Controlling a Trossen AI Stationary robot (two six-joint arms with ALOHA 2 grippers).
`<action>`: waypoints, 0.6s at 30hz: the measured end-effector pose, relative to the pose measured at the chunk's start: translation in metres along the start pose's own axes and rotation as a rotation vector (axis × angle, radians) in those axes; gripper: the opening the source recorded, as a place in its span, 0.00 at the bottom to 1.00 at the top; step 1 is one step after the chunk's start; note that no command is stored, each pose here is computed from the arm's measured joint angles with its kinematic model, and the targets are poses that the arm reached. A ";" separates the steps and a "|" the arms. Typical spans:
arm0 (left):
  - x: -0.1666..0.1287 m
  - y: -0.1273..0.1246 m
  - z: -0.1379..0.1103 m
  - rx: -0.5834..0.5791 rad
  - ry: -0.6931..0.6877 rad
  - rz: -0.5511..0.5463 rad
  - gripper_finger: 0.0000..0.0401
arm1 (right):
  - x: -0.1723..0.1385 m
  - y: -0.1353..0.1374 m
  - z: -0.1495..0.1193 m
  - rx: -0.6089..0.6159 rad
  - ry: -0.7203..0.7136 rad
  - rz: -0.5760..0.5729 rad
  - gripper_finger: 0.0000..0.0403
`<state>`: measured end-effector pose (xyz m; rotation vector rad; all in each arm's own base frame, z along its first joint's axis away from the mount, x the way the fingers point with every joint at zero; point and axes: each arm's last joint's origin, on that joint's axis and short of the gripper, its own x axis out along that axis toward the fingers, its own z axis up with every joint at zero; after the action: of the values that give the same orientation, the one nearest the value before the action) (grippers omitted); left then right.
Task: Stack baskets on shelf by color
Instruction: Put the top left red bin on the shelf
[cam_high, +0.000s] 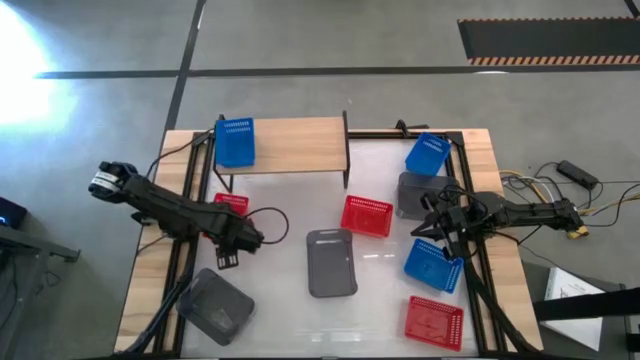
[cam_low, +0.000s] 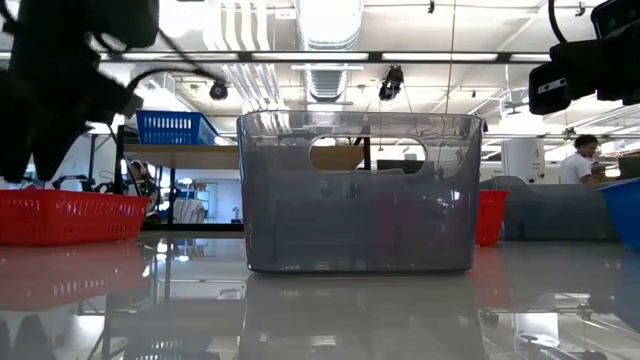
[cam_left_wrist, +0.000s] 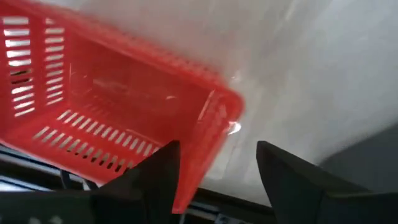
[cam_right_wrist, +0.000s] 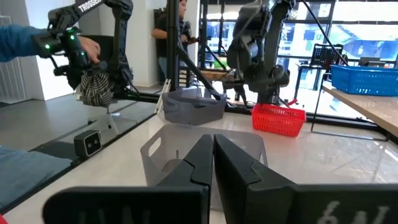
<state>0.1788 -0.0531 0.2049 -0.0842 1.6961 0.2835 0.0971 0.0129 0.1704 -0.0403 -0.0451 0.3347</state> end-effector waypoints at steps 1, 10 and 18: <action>0.005 0.001 -0.002 0.001 0.014 0.010 0.49 | 0.000 0.000 0.000 0.001 0.000 0.000 0.02; 0.030 -0.002 0.003 -0.012 -0.078 0.032 0.30 | 0.000 0.000 0.000 0.001 0.000 -0.001 0.02; 0.015 -0.012 0.019 -0.022 -0.189 -0.114 0.02 | 0.000 0.000 0.000 0.000 0.000 0.000 0.02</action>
<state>0.1978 -0.0589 0.1864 -0.1652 1.4949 0.2174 0.0971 0.0129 0.1703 -0.0408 -0.0451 0.3345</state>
